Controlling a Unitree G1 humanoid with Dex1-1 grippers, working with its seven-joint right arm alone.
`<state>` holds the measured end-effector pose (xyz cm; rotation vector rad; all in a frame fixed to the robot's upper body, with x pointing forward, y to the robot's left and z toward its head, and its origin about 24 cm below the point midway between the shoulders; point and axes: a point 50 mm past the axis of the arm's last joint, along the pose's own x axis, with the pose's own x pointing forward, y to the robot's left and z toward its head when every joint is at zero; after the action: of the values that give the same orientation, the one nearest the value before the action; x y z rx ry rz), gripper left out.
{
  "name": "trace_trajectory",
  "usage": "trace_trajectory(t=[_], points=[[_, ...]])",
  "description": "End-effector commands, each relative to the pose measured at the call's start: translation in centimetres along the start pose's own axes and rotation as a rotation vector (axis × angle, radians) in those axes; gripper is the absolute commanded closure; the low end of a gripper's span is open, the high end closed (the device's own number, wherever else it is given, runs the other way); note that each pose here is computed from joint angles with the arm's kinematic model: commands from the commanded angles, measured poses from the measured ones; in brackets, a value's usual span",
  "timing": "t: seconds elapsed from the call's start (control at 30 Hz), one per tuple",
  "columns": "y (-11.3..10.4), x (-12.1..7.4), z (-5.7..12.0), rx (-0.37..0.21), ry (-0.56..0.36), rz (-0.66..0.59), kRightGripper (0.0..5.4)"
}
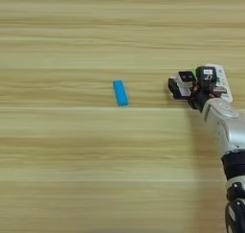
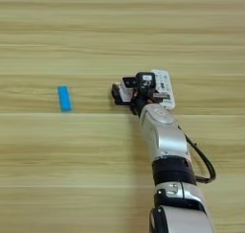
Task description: Move the objects on the table
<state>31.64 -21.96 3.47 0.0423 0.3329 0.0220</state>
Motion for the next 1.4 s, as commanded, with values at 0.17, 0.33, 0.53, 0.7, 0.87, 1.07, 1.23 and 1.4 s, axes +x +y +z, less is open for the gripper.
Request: trace_trajectory(t=[0.17,0.33,0.53,0.7,0.87,1.07,1.23,1.4], points=[[-0.02,0.48,4.48,-0.03,-0.139,0.013,0.38],[-0.04,0.48,4.47,-0.027,-0.136,0.016,0.97],[-0.1,0.5,4.45,-0.022,-0.133,0.02,1.78],[-0.11,0.5,4.44,-0.021,-0.133,0.022,2.33],[-0.09,0.51,4.44,-0.021,-0.133,0.024,2.9],[-0.09,0.5,4.44,-0.022,-0.133,0.026,2.91],[-0.12,0.49,4.44,-0.021,-0.133,0.027,2.91],[-0.13,0.49,4.44,-0.02,-0.134,0.027,2.91]])
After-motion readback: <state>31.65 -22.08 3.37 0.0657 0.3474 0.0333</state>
